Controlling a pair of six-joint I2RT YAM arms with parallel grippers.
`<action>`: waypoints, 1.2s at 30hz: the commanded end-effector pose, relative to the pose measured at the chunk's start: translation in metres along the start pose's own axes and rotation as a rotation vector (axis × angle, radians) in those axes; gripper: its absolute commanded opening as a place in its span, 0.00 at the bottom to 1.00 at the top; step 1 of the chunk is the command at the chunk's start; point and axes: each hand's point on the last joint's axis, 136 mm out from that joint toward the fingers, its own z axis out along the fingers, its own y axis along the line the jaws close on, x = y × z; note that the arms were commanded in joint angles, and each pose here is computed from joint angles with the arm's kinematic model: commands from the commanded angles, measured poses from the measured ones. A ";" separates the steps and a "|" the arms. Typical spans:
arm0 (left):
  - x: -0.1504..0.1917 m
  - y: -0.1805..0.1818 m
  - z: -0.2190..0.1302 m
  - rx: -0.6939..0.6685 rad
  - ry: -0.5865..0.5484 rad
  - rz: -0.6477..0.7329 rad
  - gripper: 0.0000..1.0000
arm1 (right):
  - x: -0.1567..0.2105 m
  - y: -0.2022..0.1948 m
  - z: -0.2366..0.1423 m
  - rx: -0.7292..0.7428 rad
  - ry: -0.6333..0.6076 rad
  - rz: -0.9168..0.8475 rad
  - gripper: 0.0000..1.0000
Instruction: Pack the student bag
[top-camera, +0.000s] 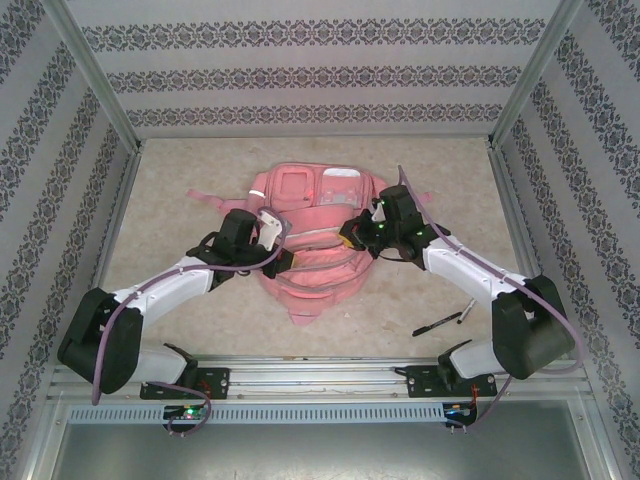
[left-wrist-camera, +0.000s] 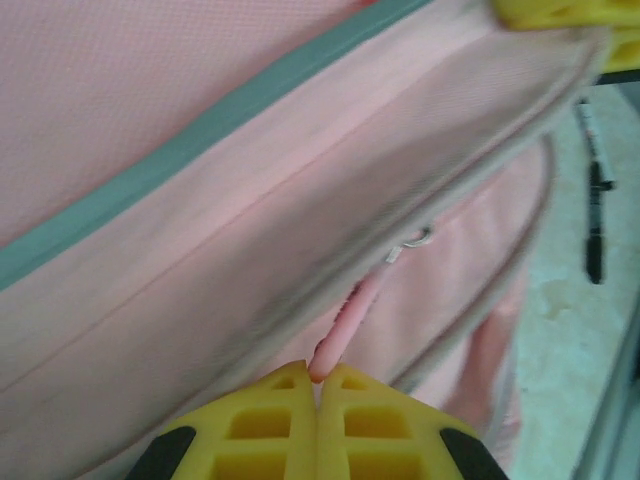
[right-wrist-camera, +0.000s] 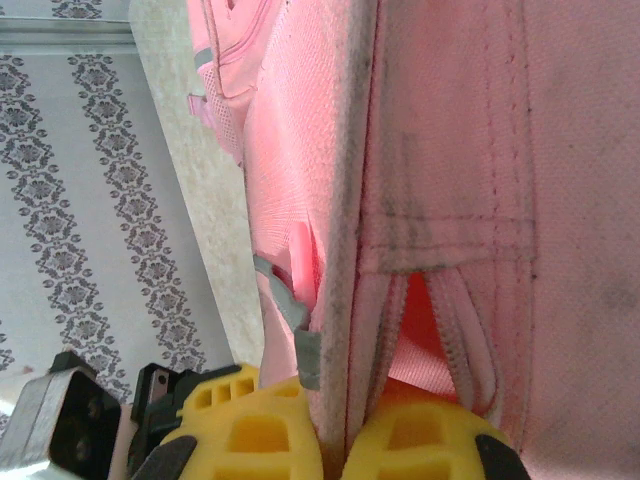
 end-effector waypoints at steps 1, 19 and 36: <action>0.022 0.046 -0.005 -0.215 0.081 0.004 0.00 | -0.004 0.010 -0.015 -0.039 -0.019 -0.039 0.00; -0.013 -0.046 0.019 0.184 0.004 -0.006 0.47 | -0.021 -0.022 -0.021 0.020 -0.044 0.012 0.00; -0.043 -0.017 0.054 0.048 0.011 -0.112 0.59 | 0.014 0.039 -0.027 -0.103 0.105 -0.050 0.00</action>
